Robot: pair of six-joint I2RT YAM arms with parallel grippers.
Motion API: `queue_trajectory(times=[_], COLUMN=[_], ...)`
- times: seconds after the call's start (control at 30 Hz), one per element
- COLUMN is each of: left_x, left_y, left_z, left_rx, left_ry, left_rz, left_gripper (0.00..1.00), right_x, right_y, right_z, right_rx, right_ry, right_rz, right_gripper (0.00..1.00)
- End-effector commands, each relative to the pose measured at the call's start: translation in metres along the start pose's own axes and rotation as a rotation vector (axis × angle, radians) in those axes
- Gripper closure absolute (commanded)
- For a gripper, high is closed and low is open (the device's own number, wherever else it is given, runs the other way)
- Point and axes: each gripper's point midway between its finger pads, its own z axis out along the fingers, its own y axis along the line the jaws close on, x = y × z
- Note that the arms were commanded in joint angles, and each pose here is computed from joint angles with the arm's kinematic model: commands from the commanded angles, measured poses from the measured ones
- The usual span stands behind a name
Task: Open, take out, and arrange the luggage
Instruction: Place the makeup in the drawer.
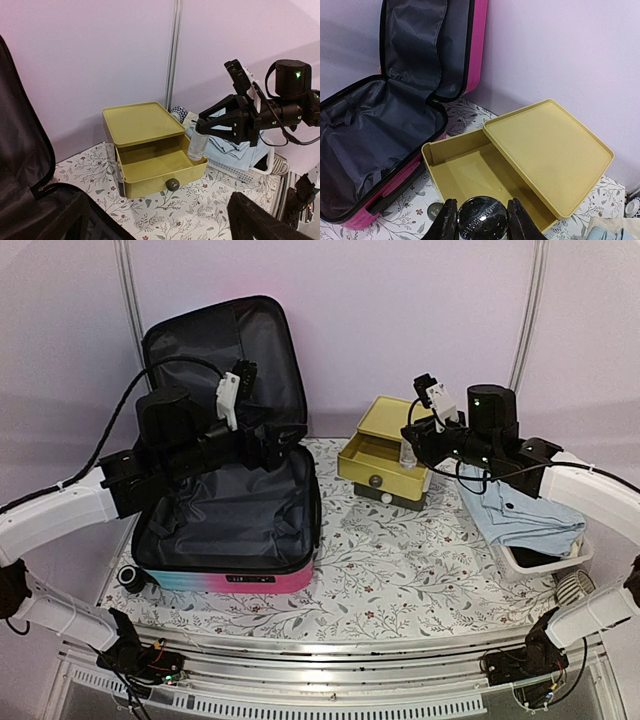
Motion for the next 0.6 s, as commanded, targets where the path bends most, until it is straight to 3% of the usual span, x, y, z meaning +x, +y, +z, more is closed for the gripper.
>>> queue_trajectory(times=[0.0,0.57], left_x=[0.004,0.006], left_y=[0.012,0.031], left_z=[-0.01,-0.02], left_rx=[-0.037,-0.078], left_ry=[0.008,0.024], left_rz=[-0.047,-0.061], left_gripper=[0.02,0.02], right_x=[0.002,-0.008], right_y=[-0.005,-0.002], right_z=[0.009,0.03], right_rx=[0.034,0.014], right_ry=[0.039,0.053], right_rz=[-0.028,-0.07], right_gripper=[0.97,0.97])
